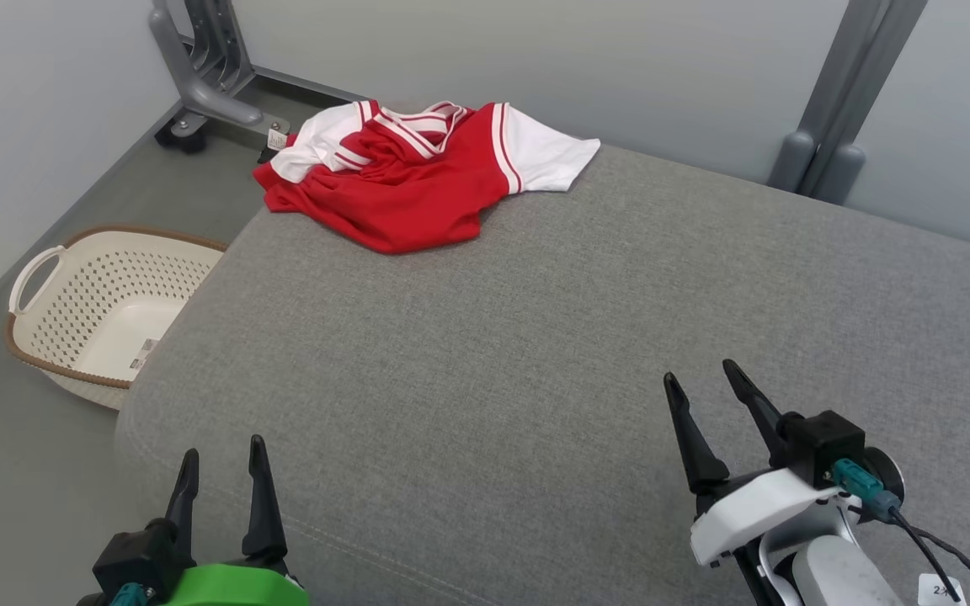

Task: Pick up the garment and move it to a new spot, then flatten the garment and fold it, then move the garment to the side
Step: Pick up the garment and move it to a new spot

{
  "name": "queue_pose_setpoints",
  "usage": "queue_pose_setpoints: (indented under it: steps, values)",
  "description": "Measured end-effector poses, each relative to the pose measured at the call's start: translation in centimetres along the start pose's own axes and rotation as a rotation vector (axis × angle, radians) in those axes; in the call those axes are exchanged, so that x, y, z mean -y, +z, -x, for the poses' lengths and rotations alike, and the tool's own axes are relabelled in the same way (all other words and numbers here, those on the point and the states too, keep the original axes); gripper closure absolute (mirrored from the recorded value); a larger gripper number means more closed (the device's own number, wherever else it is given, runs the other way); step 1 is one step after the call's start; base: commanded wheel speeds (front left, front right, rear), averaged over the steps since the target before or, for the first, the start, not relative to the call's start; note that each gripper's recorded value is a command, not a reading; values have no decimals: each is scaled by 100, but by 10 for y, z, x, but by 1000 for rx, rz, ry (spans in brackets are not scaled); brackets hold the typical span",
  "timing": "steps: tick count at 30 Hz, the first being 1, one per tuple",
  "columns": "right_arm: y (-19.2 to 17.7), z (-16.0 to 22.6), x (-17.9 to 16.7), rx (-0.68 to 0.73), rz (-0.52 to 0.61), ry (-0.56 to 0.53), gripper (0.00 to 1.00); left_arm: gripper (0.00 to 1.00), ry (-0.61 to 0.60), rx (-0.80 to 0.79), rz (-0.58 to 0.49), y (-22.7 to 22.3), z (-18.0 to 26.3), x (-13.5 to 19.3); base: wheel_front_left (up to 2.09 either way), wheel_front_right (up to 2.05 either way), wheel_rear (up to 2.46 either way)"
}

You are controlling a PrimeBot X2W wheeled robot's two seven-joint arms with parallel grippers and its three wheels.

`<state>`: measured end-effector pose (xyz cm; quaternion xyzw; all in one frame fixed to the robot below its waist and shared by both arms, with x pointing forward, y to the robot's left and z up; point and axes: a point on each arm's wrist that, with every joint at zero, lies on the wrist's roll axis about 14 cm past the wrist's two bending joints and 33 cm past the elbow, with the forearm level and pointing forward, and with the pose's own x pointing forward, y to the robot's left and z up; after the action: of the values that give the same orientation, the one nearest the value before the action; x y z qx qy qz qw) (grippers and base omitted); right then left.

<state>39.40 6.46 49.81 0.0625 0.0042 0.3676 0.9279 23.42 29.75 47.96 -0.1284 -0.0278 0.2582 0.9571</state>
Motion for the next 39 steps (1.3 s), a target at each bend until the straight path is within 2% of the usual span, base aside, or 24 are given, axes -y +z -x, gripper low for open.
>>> queue_pose_setpoints:
  steps: [5, 8, 9, 11, 15, 19, 22, 25, 29, 31, 32, 39]
  values:
    - [15, -8, 16, 52, 30, -29, 0, 0, -21, 0, -16, 2, -11, 9, 0, 0, 0]
    - [21, -12, 28, 69, 48, -53, 0, 0, -54, 43, -51, 17, -32, 19, 0, 0, 0]
    - [25, -16, 38, 78, 64, -70, 0, 0, -85, 100, -115, 39, -55, 21, 0, 0, 0]
    - [29, -19, 48, 88, 75, -91, 0, 0, -115, 150, -174, 61, -79, 24, 0, 0, 0]
    - [33, -23, 69, 96, 103, -132, 0, 0, -186, 188, -315, 100, -136, 39, 0, 0, 0]
    - [32, -24, 92, 92, 124, -175, 0, 0, -234, 130, -483, 115, -195, 55, 0, 0, 0]
    - [24, -19, 114, 66, 149, -215, 0, 0, -235, 66, -495, 114, -238, 68, 0, 0, 0]
    - [13, -13, 135, 34, 157, -253, 0, 0, -224, -62, -489, 88, -275, 75, 0, 0, 0]
    - [-7, -3, 157, -16, 157, -295, 0, 0, -196, -306, -503, 22, -303, 68, 0, 0, 0]
    - [-16, 1, 166, -35, 162, -313, 0, 0, -195, -374, -511, -4, -314, 70, 0, 0, 0]
    - [-26, 7, 176, -61, 162, -333, 0, 0, -188, -439, -500, -32, -322, 71, 0, 0, 0]
    - [-60, 20, 191, -130, 136, -370, 0, 0, -134, -635, -487, -122, -329, 57, 0, 0, 0]
